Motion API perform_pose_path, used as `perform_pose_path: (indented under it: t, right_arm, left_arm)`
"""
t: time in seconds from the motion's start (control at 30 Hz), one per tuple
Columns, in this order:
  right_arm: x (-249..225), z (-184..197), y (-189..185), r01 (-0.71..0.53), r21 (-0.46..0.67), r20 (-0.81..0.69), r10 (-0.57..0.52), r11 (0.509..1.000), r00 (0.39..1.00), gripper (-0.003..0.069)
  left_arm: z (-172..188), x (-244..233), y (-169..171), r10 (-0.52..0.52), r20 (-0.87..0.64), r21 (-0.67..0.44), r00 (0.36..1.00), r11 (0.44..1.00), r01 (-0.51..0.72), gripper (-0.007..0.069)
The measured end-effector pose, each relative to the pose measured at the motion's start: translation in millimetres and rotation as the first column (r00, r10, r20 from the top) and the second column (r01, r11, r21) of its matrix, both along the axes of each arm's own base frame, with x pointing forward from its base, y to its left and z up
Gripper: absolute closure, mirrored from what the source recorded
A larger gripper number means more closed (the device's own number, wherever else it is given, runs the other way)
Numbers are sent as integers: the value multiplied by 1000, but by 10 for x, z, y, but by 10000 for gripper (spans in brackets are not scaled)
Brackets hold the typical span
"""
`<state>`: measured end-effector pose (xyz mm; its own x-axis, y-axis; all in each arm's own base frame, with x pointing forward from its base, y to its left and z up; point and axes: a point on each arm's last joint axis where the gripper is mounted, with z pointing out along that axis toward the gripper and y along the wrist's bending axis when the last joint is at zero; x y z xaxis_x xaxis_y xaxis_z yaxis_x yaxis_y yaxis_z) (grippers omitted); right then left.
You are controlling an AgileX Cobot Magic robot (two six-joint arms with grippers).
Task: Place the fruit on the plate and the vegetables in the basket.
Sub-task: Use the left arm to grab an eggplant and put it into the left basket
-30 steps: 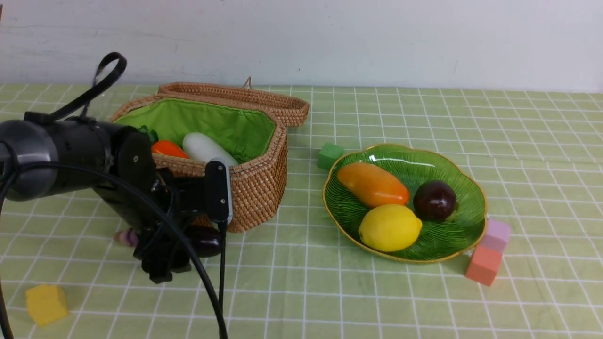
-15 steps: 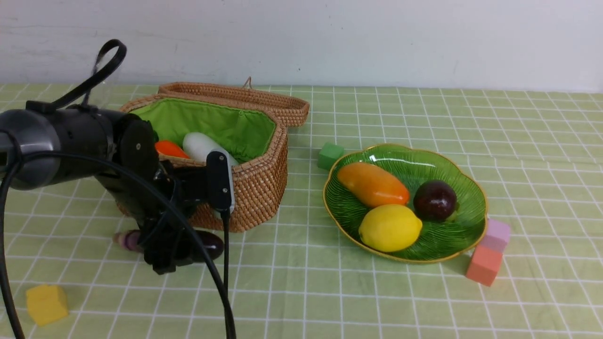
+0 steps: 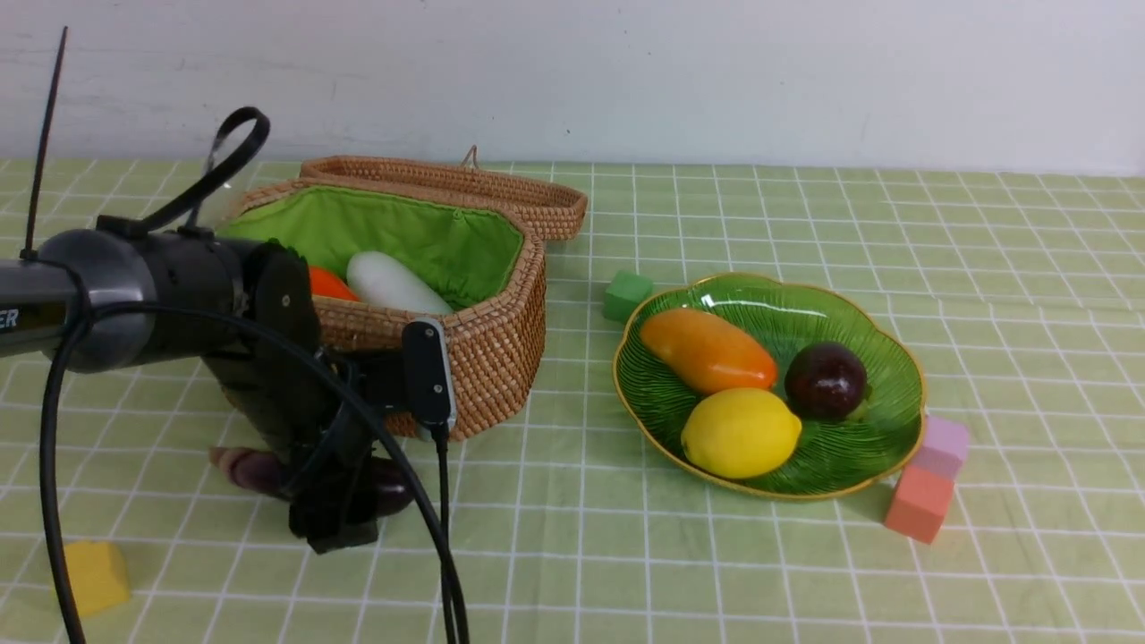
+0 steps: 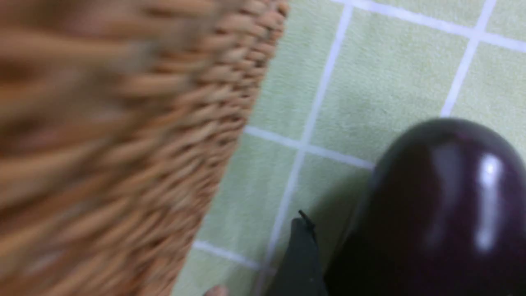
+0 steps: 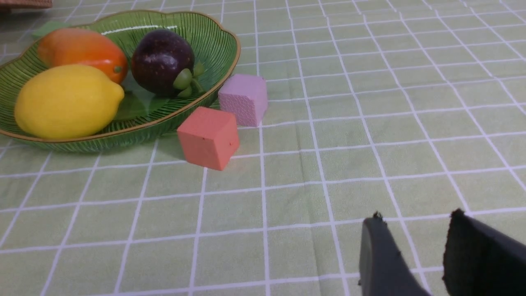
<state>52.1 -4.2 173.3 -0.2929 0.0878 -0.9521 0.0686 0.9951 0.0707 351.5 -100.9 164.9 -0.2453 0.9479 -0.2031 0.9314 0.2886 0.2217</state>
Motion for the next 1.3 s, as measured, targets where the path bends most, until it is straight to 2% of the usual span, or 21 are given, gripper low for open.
perform_pose_path:
  t: [0.1, 0.2, 0.3, 0.33, 0.37, 0.53, 0.63, 0.77, 0.8, 0.9, 0.97, 1.03, 1.07, 1.13, 1.17, 1.2, 1.27, 1.3]
  right_arm:
    - [0, 0, 0, 0, -1, 0, 0, 1000, 1000, 417]
    - [0, 0, 0, 0, -1, 0, 0, 1000, 1000, 417]
    - [0, 0, 0, 0, -1, 0, 0, 1000, 1000, 417]
    - [0, 0, 0, 0, -1, 0, 0, 1000, 1000, 417]
    - [0, 0, 0, 0, -1, 0, 0, 1000, 1000, 417]
    - [0, 0, 0, 0, -1, 0, 0, 1000, 1000, 417]
    - [0, 0, 0, 0, -1, 0, 0, 1000, 1000, 417]
    - [0, 0, 0, 0, -1, 0, 0, 1000, 1000, 417]
    - [0, 0, 0, 0, -1, 0, 0, 1000, 1000, 417]
    - [0, 0, 0, 0, -1, 0, 0, 1000, 1000, 417]
    - [0, 0, 0, 0, -1, 0, 0, 1000, 1000, 417]
    - [0, 0, 0, 0, -1, 0, 0, 1000, 1000, 417]
    - [0, 0, 0, 0, -1, 0, 0, 1000, 1000, 417]
    - [0, 0, 0, 0, -1, 0, 0, 1000, 1000, 417]
    - [0, 0, 0, 0, -1, 0, 0, 1000, 1000, 417]
    - [0, 0, 0, 0, -1, 0, 0, 1000, 1000, 417]
    - [0, 0, 0, 0, -1, 0, 0, 1000, 1000, 417]
    - [0, 0, 0, 0, -1, 0, 0, 1000, 1000, 417]
  left_arm:
    - [0, 1, 0, 0, 1, 0, 1000, 1000, 0, 47]
    - [-1, -15, 4, 3, -17, 4, 1000, 1000, -3, 84]
    - [-8, -38, 9, 20, -45, 5, 999, 1000, -19, 161]
    - [-8, -52, 11, 35, -61, 4, 998, 999, -35, 220]
    - [-9, -59, 12, 45, -70, 4, 997, 999, -45, 238]
    - [149, -135, 18, 132, -100, -26, 986, 990, -135, 232]
    - [493, -260, 30, 184, -78, -78, 980, 979, -190, 232]
    - [1111, -459, 48, 221, 84, -219, 972, 955, -199, 232]
    - [1174, -483, 50, 226, 102, -237, 969, 951, -197, 232]
    - [1651, -556, 57, 342, 301, -438, 890, 879, -189, 232]
    - [1882, -493, 60, 471, 399, -594, 786, 786, -170, 232]
    - [1992, -379, 75, 601, 419, -717, 681, 679, -158, 232]
    - [2015, -299, 92, 671, 407, -775, 620, 613, -155, 232]
    - [2017, -183, 130, 760, 379, -839, 527, 523, -150, 232]
    - [1921, -7, 171, 836, 342, -882, 429, 443, -160, 232]
    - [1858, 74, 182, 862, 318, -896, 395, 410, -173, 232]
    - [1733, 182, 185, 881, 299, -900, 366, 388, -197, 232]
    - [1522, 307, 173, 895, 266, -896, 358, 367, -250, 232]
